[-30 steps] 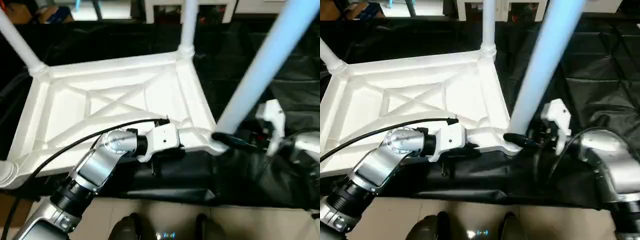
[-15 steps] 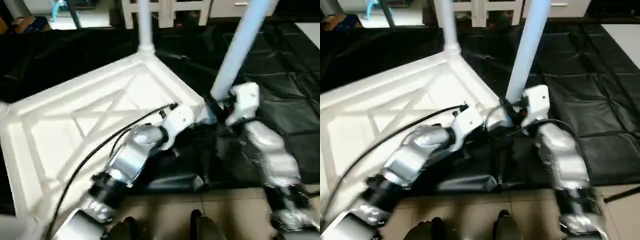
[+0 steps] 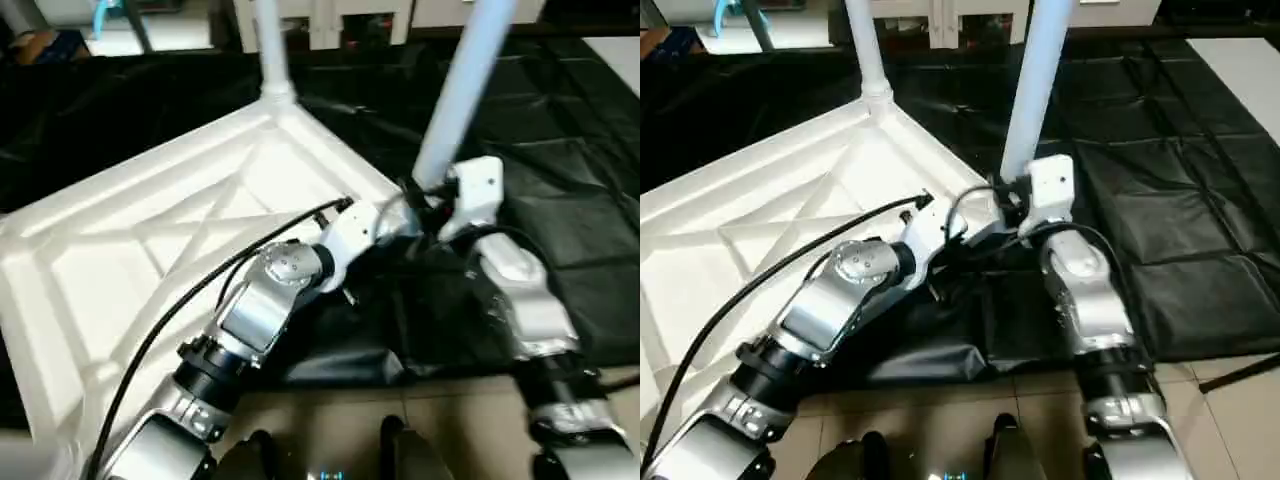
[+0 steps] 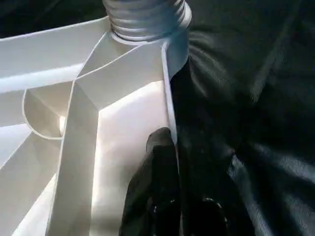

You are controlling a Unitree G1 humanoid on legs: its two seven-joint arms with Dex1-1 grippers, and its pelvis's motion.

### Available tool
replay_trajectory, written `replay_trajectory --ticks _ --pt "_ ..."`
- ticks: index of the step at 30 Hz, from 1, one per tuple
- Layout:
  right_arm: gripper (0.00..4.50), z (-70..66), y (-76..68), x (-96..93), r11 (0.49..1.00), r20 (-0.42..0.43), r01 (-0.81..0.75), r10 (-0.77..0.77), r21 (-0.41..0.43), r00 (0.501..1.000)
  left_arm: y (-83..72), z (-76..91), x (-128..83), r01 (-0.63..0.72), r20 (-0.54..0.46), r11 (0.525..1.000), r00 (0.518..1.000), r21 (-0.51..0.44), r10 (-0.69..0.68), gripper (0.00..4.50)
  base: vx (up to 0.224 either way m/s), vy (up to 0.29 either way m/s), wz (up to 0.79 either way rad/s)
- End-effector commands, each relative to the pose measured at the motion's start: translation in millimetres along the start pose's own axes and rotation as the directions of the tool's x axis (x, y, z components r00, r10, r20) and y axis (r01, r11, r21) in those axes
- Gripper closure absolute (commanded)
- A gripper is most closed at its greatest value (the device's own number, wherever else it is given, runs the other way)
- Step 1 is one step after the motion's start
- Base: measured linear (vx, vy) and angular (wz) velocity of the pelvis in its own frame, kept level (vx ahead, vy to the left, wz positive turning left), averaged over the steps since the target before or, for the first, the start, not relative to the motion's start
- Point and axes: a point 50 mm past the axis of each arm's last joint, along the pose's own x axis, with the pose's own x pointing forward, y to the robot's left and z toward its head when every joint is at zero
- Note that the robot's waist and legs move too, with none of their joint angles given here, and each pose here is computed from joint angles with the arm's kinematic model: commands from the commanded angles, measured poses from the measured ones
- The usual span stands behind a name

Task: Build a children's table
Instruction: Rotate leg to tighten

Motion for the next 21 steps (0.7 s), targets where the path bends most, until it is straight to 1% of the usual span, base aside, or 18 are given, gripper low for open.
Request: replay_trajectory --ticks 1,5,6,8,9,11,12,16,18,19,21 --pt "1.73 -15.7 -38.2 -23.3 0.993 -0.092 0.117 -0.119 -0.031 0.989 -1.8 13.1 -10 0.063 0.102 0.995 0.992 0.083 -0.072 4.50 0.000 0.000 0.00" --pt "1.40 3.9 -43.3 -32.5 0.998 -0.009 0.047 -0.047 -0.034 0.999 3.9 7.6 -15 0.078 0.103 0.991 0.991 0.113 -0.090 4.50 0.044 -0.002 0.06" --pt "1.33 11.0 -45.5 -37.1 0.999 0.016 0.011 -0.010 -0.040 1.000 5.1 6.3 -18 0.100 0.116 0.985 0.986 0.140 -0.116 4.50 0.080 0.017 0.08" --pt "1.04 16.4 -47.0 -40.9 0.999 0.032 -0.024 0.025 -0.045 0.999 5.8 4.5 -20 0.119 0.116 0.979 0.983 0.165 -0.139 4.50 0.077 0.016 0.06" --pt "1.04 19.8 -47.6 -43.8 0.997 0.037 -0.054 0.055 -0.050 0.998 6.1 2.9 -21 0.132 0.111 0.975 0.982 0.180 -0.154 4.50 0.060 0.003 0.01" --pt "0.98 23.8 -46.0 -50.7 0.988 0.018 -0.145 0.146 -0.061 0.989 6.6 -1.4 -24 0.157 0.089 0.968 0.980 0.197 -0.178 4.50 0.030 0.001 0.00" --pt "0.98 26.3 -41.4 -61.2 0.958 -0.025 -0.281 0.280 -0.060 0.960 6.0 -4.6 -27 0.190 0.088 0.957 0.973 0.219 -0.213 4.50 0.000 0.000 0.00" --pt "0.98 25.3 -37.8 -74.6 0.906 -0.082 -0.422 0.418 -0.038 0.905 2.5 -6.8 -32 0.242 0.104 0.943 0.957 0.228 -0.270 4.50 0.000 0.000 0.00" --pt "0.98 24.5 -37.2 -78.1 0.890 -0.096 -0.456 0.452 -0.025 0.887 0.8 -7.0 -33 0.259 0.113 0.939 0.950 0.227 -0.290 4.50 0.000 0.000 0.00" --pt "1.23 24.0 -36.3 -80.8 0.873 -0.101 -0.488 0.485 -0.010 0.869 -1.1 -7.2 -34 0.278 0.121 0.933 0.943 0.230 -0.311 4.50 0.000 0.000 0.00" --pt "1.31 21.7 -34.9 -83.8 0.849 -0.119 -0.528 0.525 0.011 0.843 -3.4 -8.2 -36 0.300 0.128 0.925 0.934 0.232 -0.335 4.50 0.000 0.000 0.00"
